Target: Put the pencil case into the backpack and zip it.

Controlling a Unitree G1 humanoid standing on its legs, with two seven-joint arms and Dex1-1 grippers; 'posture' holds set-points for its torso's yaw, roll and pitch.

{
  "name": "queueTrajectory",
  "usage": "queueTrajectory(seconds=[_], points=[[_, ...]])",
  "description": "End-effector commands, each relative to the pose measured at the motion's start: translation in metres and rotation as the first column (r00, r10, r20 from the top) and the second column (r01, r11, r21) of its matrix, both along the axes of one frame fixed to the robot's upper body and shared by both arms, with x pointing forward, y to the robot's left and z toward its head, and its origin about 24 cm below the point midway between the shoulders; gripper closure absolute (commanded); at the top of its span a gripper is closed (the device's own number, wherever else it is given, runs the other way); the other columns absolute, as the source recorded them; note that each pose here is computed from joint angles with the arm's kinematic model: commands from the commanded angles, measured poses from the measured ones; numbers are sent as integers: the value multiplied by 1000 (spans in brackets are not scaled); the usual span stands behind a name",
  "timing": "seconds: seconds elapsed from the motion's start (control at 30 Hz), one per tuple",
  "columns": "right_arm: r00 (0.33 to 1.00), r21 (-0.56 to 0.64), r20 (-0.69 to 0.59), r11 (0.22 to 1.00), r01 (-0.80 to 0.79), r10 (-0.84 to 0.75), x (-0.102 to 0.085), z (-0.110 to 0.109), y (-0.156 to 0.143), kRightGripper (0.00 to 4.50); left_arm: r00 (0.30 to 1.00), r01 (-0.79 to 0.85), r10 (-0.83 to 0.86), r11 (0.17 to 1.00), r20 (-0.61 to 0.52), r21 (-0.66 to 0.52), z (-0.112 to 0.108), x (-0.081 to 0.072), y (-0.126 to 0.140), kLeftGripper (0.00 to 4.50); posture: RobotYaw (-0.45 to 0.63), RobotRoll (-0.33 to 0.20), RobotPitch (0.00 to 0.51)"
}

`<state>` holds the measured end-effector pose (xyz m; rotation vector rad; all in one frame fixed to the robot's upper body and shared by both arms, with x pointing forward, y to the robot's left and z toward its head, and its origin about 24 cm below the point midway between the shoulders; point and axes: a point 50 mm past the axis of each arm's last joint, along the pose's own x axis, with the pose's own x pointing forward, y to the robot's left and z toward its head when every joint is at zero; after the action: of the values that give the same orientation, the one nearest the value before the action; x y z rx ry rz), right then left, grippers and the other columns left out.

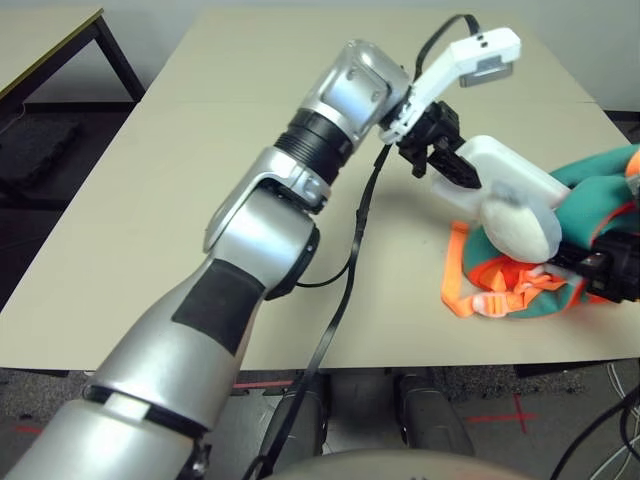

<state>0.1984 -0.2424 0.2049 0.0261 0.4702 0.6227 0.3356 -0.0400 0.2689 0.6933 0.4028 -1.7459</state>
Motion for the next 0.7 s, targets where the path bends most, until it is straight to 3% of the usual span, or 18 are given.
queueTrajectory(seconds=[0.03, 0.23, 0.4, 0.7], points=[[992, 44, 50, 992, -122, 120, -2, 6, 19, 4394, 971, 238, -233, 966, -59, 104, -27, -38, -55, 3121, -147, 0, 138], [990, 46, 53, 991, -129, 127, 0, 5, 21, 4394, 971, 237, -240, 968, 21, 79, -3, -41, -66, 3121, -156, 0, 135], [991, 46, 52, 991, -126, 124, 0, 6, 19, 4394, 980, 195, -191, 978, 51, -76, 29, -35, -60, 3122, -142, 0, 145], [996, 65, 46, 995, -75, 72, -3, 6, 3, 4394, 994, 91, -102, 962, -31, -257, 49, -16, -26, 3122, -94, 0, 176]])
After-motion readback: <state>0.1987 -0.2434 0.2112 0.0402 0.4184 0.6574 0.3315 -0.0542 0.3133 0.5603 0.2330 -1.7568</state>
